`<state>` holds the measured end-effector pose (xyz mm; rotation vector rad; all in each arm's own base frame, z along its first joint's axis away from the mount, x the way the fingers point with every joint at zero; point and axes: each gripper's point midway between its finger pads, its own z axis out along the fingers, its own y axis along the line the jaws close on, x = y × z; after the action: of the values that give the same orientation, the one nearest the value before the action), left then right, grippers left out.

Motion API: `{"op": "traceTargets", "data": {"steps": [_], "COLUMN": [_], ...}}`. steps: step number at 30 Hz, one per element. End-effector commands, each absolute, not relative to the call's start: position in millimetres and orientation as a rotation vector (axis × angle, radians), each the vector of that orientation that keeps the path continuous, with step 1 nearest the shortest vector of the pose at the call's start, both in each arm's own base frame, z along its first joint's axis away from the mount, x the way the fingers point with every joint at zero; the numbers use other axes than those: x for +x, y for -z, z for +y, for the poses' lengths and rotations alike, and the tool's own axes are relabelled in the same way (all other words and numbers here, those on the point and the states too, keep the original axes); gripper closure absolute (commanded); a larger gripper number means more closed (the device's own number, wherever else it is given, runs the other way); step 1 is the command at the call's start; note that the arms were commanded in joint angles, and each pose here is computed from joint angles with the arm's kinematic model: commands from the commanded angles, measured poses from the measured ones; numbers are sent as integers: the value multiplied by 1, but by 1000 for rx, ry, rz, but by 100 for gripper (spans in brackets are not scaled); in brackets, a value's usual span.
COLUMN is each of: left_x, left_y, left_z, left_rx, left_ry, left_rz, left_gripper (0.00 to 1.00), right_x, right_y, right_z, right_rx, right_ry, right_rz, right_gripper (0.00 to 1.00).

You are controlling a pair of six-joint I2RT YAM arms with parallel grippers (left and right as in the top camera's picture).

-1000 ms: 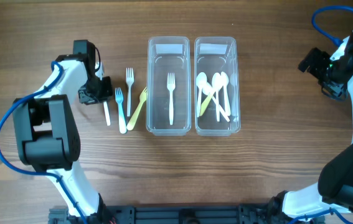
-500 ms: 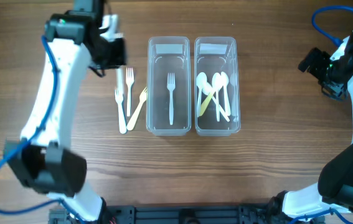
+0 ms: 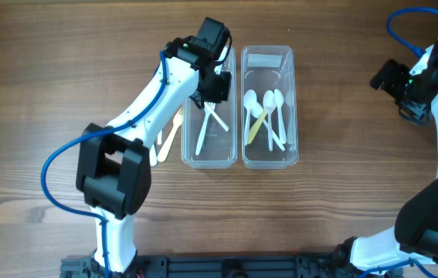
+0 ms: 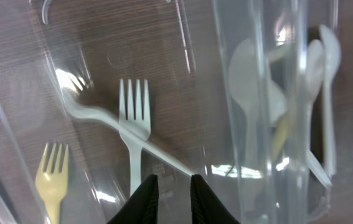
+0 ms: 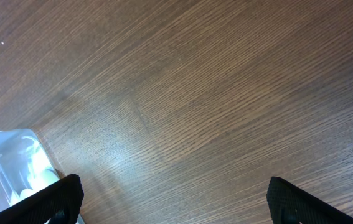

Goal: Pack container
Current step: 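Place the white fork into the left container, then grasp the blue fork with the left gripper and lift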

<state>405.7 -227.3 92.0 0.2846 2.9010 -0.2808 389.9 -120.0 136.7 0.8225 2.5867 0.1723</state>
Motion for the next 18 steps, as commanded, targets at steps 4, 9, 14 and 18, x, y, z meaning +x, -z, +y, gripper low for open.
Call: {"op": "traceTargets", "data": {"steps": [4,9,14,18], "left_x": [412,406,403,394], "left_y": [-139,-212,-181,-95], "left_z": [-214,-146,-79,-48], "left_rx": [222,87,-82,-224], "left_ry": [249,-7,-178,-99], "left_rz": [2816,2682,2786,2939], "left_gripper": [76,44,37,38], "right_x": [389,389,389,389], "right_y": [-131,-131,-131,-131], "right_z": [-117,-117,-117,-117], "right_rx": [828,828,828,828], "right_ry": [-193,-193,-193,-193], "right_rz": [2601,2601,2600,2601], "right_gripper": [6,5,5,5]}}
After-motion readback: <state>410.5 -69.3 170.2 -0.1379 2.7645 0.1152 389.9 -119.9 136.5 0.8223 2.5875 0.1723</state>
